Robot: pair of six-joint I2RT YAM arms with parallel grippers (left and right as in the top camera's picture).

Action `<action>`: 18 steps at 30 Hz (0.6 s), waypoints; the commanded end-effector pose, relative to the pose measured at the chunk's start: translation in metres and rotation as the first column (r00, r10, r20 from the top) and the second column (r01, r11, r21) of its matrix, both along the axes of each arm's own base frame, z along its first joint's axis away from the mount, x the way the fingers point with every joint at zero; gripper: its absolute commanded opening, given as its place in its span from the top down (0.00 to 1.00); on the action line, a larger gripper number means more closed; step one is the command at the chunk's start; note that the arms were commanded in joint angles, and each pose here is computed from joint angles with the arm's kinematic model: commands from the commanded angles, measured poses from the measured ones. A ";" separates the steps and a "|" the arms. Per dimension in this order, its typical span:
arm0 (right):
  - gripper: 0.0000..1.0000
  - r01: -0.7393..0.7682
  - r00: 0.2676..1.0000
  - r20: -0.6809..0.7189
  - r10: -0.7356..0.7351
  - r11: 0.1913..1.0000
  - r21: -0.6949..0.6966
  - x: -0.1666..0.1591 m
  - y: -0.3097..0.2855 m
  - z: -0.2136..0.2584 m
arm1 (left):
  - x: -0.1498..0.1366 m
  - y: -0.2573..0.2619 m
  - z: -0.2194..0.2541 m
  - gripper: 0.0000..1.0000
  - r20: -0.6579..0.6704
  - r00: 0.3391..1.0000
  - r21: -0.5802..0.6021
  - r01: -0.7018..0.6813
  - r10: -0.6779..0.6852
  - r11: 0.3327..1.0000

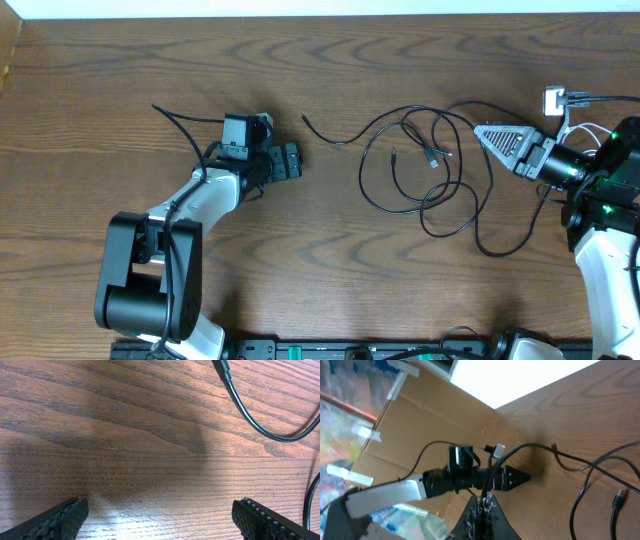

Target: Untangle cables

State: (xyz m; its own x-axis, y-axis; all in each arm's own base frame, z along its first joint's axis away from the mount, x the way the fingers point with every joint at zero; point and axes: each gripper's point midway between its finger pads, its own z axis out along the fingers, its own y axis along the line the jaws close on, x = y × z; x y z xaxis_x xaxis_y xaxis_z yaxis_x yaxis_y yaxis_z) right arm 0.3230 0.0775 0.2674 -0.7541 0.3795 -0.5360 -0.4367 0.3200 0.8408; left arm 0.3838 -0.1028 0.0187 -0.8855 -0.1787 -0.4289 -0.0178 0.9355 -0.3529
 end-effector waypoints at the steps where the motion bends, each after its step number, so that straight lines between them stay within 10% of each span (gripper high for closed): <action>1: 0.99 -0.027 0.997 0.077 0.031 0.998 -0.059 -0.005 0.006 -0.004 | 0.000 0.004 0.000 0.02 0.004 1.000 0.014 -0.012 0.012 1.000; 11: 0.99 0.118 0.929 -0.302 -0.214 0.945 -0.306 -0.007 0.012 -0.101 | 0.000 0.004 0.000 0.02 0.004 1.000 0.014 -0.012 0.012 1.000; 14: 0.99 0.004 0.965 -0.255 -0.063 0.974 -0.227 -0.016 0.040 -0.083 | 0.000 0.004 0.000 0.02 0.004 1.000 0.014 -0.012 0.012 1.000; 18: 0.99 -0.425 0.893 0.162 0.421 0.905 -0.008 -0.066 0.075 0.005 | 0.000 0.004 0.000 0.02 0.004 1.000 0.014 -0.012 0.012 1.000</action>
